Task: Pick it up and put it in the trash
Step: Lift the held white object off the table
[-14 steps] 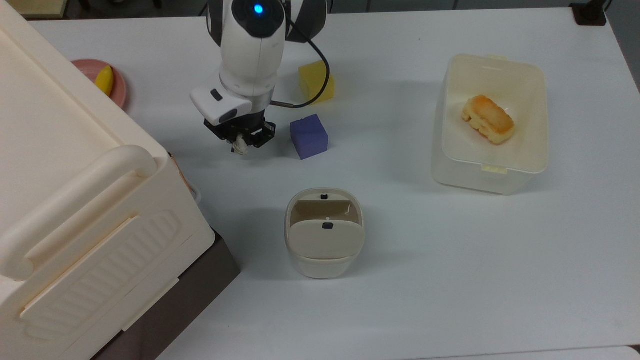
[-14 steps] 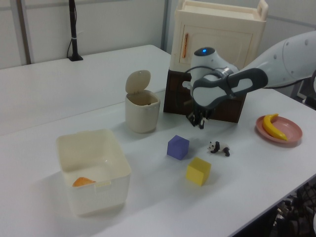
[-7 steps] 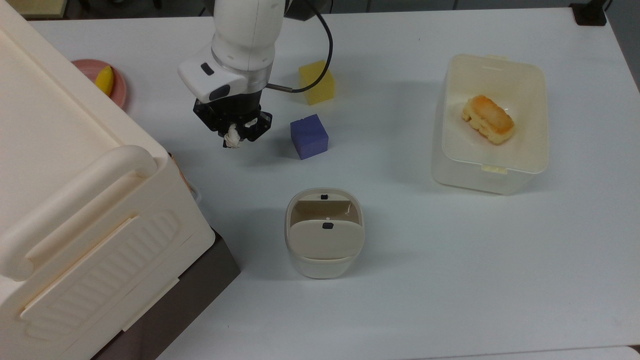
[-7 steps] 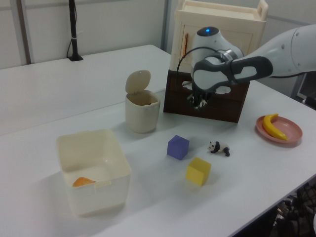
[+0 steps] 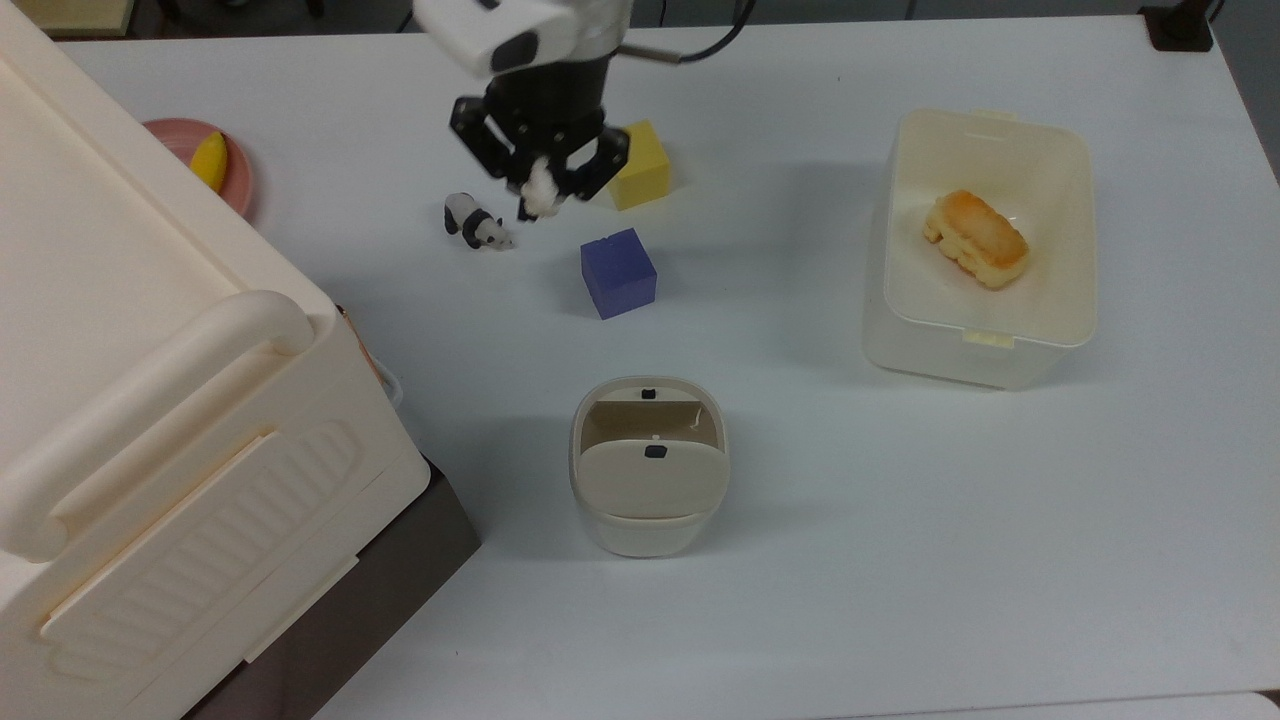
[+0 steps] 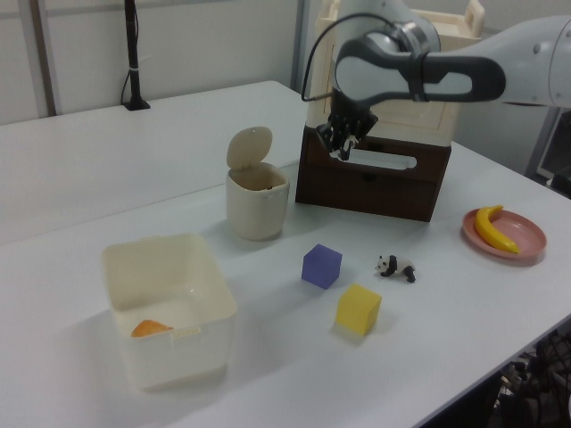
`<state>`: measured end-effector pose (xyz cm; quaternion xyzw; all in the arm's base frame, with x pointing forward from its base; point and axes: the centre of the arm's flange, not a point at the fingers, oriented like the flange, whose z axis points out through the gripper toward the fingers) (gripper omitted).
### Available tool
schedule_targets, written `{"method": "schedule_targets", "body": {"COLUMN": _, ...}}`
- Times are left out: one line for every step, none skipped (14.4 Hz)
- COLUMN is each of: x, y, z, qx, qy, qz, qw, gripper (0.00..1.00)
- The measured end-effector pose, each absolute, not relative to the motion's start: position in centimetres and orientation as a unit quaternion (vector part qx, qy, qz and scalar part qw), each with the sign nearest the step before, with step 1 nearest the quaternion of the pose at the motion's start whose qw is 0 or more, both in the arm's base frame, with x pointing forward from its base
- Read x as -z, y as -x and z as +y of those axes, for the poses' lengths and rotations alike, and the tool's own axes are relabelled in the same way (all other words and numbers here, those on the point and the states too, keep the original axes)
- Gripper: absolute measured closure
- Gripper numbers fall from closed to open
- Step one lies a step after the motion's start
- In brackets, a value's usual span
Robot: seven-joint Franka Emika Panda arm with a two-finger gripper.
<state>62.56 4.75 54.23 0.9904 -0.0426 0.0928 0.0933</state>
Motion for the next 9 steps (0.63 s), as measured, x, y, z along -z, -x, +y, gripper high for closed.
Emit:
{"method": "schedule_targets", "body": {"x": -55.13, "y": -62.23, "z": 5.75, "qx": -0.087, "qy": -0.991, "qz": -0.037, "qw": 0.094, "gripper": 0.95}}
{"method": "schedule_targets", "body": {"x": -55.28, "y": -62.16, "z": 6.05, "qx": -0.085, "qy": -0.991, "qz": -0.035, "qw": 0.095, "gripper": 0.95}}
{"method": "schedule_targets", "body": {"x": -55.27, "y": -62.16, "z": 6.11, "qx": -0.085, "qy": -0.991, "qz": -0.035, "qw": 0.095, "gripper": 0.95}}
{"method": "schedule_targets", "body": {"x": -55.18, "y": -62.2, "z": 6.06, "qx": -0.084, "qy": -0.991, "qz": -0.035, "qw": 0.095, "gripper": 0.95}}
{"method": "schedule_targets", "body": {"x": -54.99, "y": -62.27, "z": 5.98, "qx": -0.083, "qy": -0.991, "qz": -0.036, "qw": 0.094, "gripper": 0.95}}
{"method": "schedule_targets", "body": {"x": -54.84, "y": -62.33, "z": 5.96, "qx": -0.082, "qy": -0.992, "qz": -0.036, "qw": 0.094, "gripper": 0.95}}
{"method": "schedule_targets", "body": {"x": -54.76, "y": -62.35, "z": 5.96, "qx": -0.081, "qy": -0.992, "qz": -0.036, "qw": 0.094, "gripper": 0.95}}
{"method": "schedule_targets", "body": {"x": -54.68, "y": -62.38, "z": 5.95, "qx": -0.08, "qy": -0.992, "qz": -0.035, "qw": 0.094, "gripper": 0.95}}
{"method": "schedule_targets", "body": {"x": -54.66, "y": -62.4, "z": 5.95, "qx": -0.08, "qy": -0.992, "qz": -0.035, "qw": 0.094, "gripper": 0.95}}
